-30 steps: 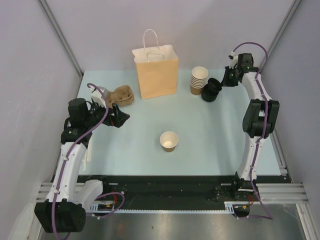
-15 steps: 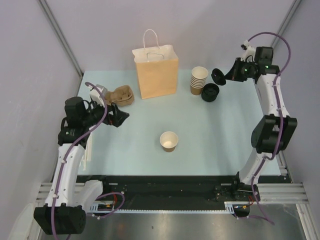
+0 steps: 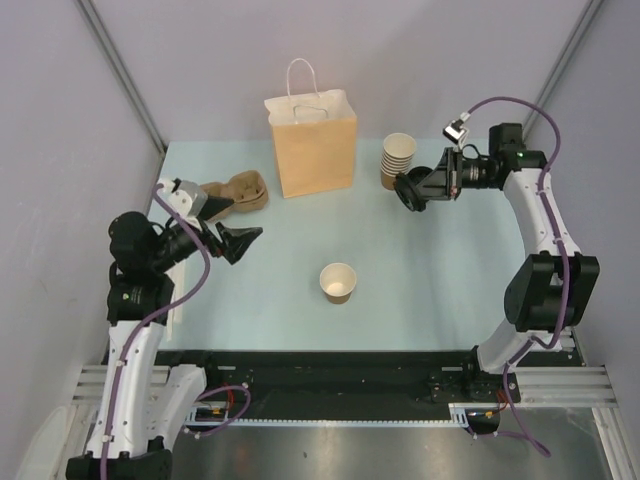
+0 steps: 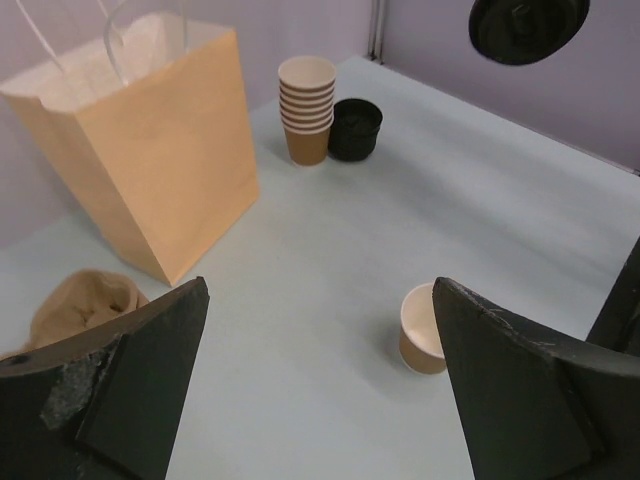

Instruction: Pack the takeout coffee

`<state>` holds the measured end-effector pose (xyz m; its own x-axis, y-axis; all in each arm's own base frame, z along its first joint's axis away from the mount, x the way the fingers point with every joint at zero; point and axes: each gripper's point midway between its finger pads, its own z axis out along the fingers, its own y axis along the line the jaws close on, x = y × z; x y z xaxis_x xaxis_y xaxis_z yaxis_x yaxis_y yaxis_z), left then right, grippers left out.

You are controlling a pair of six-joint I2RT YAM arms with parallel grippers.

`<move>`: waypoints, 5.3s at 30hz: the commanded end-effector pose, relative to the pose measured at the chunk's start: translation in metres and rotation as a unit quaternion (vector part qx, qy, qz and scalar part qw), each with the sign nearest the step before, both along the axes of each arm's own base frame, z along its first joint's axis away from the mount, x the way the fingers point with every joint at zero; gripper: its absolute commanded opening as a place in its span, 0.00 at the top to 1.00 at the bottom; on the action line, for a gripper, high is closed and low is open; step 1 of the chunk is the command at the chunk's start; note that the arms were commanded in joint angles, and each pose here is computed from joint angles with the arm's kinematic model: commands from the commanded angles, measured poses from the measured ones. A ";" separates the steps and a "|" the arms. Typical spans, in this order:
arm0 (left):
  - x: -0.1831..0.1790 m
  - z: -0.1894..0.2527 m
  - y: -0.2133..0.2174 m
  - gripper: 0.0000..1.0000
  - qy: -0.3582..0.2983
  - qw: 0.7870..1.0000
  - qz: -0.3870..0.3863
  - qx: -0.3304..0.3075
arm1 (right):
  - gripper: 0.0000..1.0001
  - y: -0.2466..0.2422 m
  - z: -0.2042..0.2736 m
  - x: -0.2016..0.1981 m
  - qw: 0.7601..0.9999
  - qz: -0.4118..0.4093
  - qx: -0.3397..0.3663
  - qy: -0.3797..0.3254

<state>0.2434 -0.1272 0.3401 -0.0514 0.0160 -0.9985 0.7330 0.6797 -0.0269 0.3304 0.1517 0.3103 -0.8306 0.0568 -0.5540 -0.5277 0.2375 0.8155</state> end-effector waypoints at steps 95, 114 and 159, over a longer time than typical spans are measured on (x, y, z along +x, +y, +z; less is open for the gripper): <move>-0.077 0.012 -0.198 1.00 -0.294 0.924 -0.194 0.150 | 0.32 0.097 -0.012 -0.121 0.963 0.220 0.066 0.145; -0.057 -0.060 -0.182 1.00 0.112 0.946 -0.200 0.231 | 0.00 -0.079 0.009 0.013 0.932 -0.239 -0.220 -0.161; 0.024 -0.188 -0.166 1.00 0.294 0.903 -0.026 0.312 | 0.00 -0.015 -0.076 -0.032 0.973 -0.193 -0.120 -0.042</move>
